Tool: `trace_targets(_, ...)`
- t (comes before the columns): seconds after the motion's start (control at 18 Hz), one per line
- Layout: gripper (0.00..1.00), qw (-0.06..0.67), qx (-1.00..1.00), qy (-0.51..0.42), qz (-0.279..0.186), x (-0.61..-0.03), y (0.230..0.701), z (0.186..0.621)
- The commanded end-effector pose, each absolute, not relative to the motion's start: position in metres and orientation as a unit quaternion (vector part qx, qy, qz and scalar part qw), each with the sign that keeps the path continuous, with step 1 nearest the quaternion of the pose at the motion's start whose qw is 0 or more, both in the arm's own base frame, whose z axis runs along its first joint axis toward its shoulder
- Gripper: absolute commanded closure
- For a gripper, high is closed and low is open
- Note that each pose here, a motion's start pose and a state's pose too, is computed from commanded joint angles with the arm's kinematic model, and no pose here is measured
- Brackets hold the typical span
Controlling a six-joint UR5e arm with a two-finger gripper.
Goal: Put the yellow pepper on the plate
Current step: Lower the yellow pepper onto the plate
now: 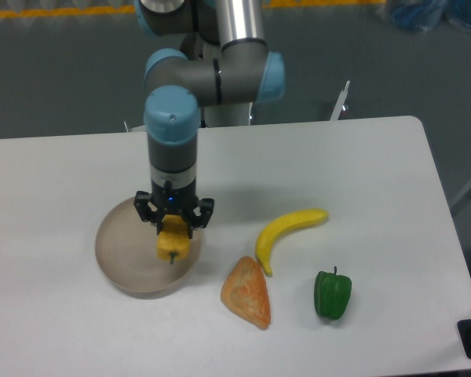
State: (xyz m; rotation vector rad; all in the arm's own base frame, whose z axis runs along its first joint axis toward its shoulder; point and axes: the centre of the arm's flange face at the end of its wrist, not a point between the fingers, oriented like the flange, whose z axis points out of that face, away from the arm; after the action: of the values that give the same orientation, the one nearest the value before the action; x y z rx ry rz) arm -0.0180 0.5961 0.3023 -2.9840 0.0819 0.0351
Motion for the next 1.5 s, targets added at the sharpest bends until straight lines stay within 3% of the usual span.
trace_targets(0.28,0.69,0.064,-0.993,0.1,0.016,-0.006,0.59,0.291)
trace_targets(0.94,0.67,0.063,-0.992,0.112,0.015,0.003,0.601,0.269)
trace_targets(1.06,0.6,0.064,-0.992,0.112,0.015,0.003,0.601,0.27)
trace_targets(1.17,0.4,0.064,-0.992,0.111,0.016,0.002,0.602,0.271)
trace_targets(1.22,0.21,0.067,-0.991,0.113,0.017,0.002,0.603,0.274)
trace_targets(1.28,0.1,0.067,-0.991,0.113,0.017,0.002,0.604,0.274)
trace_targets(1.5,0.0,0.072,-0.991,0.112,0.019,0.001,0.603,0.28)
